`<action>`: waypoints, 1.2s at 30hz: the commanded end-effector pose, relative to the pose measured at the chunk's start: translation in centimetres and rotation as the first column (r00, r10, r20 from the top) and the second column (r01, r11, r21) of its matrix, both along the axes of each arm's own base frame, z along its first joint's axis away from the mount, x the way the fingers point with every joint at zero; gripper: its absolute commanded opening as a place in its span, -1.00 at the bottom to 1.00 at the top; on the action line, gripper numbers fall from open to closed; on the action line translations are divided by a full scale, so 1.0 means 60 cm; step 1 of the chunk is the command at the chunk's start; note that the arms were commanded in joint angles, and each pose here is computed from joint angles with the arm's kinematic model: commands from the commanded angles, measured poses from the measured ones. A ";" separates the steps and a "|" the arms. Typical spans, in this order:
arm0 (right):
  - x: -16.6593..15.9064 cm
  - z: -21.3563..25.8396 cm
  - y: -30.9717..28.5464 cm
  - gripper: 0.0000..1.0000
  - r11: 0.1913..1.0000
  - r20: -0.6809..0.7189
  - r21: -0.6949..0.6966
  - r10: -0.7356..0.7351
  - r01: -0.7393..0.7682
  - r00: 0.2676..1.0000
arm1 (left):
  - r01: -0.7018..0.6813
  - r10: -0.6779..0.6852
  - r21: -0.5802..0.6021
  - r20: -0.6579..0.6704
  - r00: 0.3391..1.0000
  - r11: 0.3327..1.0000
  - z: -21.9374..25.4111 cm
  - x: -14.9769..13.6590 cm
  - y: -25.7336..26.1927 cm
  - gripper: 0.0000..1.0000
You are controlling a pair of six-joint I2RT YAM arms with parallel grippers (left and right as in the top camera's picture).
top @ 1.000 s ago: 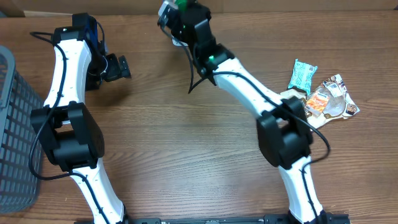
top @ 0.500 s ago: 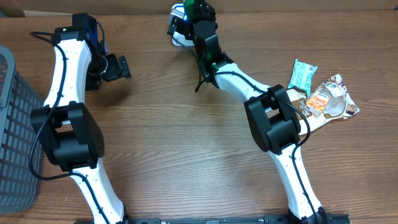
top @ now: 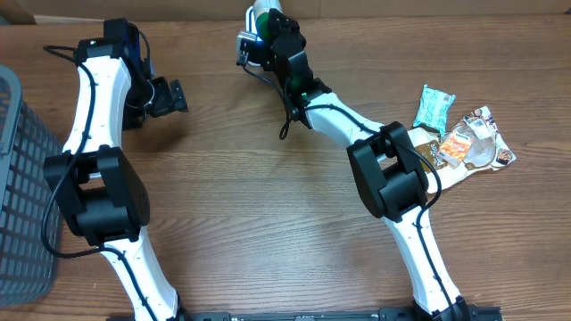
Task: Scan the item barcode
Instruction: 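Hold the jar's label against the scanner face with the right gripper, then pull the jar back from the scanner and lower it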
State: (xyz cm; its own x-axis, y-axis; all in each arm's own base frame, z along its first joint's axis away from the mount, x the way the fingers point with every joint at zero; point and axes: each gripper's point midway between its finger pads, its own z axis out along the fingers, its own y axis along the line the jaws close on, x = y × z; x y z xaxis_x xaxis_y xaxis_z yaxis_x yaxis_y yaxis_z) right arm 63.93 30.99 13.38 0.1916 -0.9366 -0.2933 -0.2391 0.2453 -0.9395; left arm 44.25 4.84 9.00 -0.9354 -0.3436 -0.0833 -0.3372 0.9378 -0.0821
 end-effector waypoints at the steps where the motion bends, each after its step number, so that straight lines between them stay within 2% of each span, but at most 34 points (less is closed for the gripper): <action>1: 0.004 0.023 0.001 0.32 0.998 0.054 -0.055 0.014 -0.011 0.998 | -0.018 0.018 0.010 0.002 1.000 1.000 -0.001 0.004 0.006 0.99; 17: 0.005 0.044 0.003 0.41 0.999 0.094 -0.047 0.017 -0.013 0.995 | -0.018 0.018 0.010 0.002 1.000 1.000 -0.001 0.004 0.006 0.99; 22: -0.011 0.128 0.012 0.41 0.988 0.099 0.153 -0.002 -0.014 0.995 | -0.018 0.018 0.009 0.002 1.000 1.000 -0.001 0.004 0.006 0.99; 27: -0.046 0.223 0.017 0.46 0.957 0.066 0.288 0.001 -0.020 0.998 | -0.018 0.018 0.009 0.002 1.000 1.000 -0.001 0.004 0.006 0.99; 33: -0.119 0.299 0.020 0.48 0.884 -0.111 0.466 0.018 0.036 0.994 | -0.018 0.018 0.010 0.002 1.000 1.000 -0.001 0.004 0.006 0.99; 36: -0.166 0.311 0.009 0.53 0.800 -0.274 0.581 0.019 0.150 0.961 | -0.018 0.018 0.010 0.002 1.000 1.000 -0.001 0.004 0.006 0.99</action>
State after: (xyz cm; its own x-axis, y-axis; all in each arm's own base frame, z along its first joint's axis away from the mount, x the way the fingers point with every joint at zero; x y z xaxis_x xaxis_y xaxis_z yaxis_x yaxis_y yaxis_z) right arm 57.14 32.08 24.04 0.0442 -0.7967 -0.6027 -0.4350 0.5278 -0.7296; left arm 44.24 4.83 9.00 -0.9354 -0.3436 -0.0829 -0.3373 0.9378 -0.0820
